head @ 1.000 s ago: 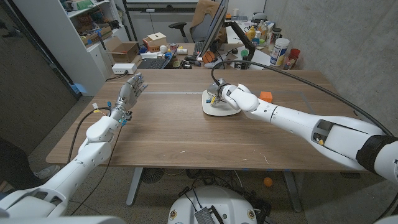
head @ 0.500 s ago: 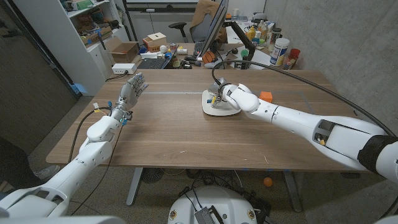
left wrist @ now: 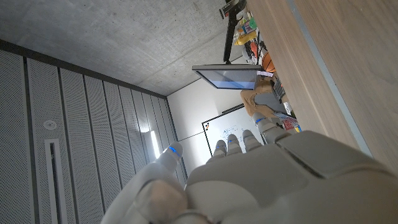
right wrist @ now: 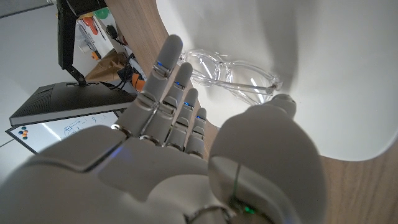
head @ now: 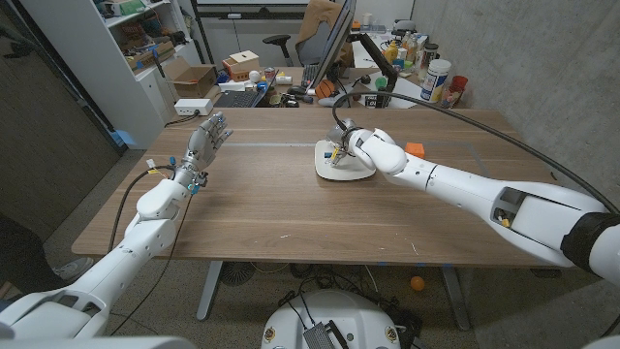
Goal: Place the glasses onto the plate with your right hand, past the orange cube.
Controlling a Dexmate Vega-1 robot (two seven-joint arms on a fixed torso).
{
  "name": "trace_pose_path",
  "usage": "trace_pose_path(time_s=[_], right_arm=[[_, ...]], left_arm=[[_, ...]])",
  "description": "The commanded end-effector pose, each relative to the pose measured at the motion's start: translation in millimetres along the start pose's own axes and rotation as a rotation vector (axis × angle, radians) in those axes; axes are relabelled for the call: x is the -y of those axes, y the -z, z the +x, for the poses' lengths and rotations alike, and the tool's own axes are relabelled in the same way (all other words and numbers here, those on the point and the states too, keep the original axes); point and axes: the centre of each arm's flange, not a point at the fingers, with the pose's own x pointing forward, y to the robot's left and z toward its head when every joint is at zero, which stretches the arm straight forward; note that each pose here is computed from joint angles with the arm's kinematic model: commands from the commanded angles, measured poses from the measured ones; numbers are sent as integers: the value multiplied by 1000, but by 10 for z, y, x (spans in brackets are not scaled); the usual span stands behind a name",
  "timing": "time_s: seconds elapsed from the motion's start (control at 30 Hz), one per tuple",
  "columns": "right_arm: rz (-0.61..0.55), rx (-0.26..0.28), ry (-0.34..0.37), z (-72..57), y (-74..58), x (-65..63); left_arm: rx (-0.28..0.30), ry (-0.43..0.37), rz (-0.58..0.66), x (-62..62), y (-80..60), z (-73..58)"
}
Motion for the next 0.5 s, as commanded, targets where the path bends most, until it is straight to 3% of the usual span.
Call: trace_pose_path(time_s=[0.03,0.5], right_arm=[[19,-13,23,-29,82,81],[28,-31,47,-68,136,130]], left_arm=[[2,0,0,13,-4,8],[2,3,1,27,-13,4]])
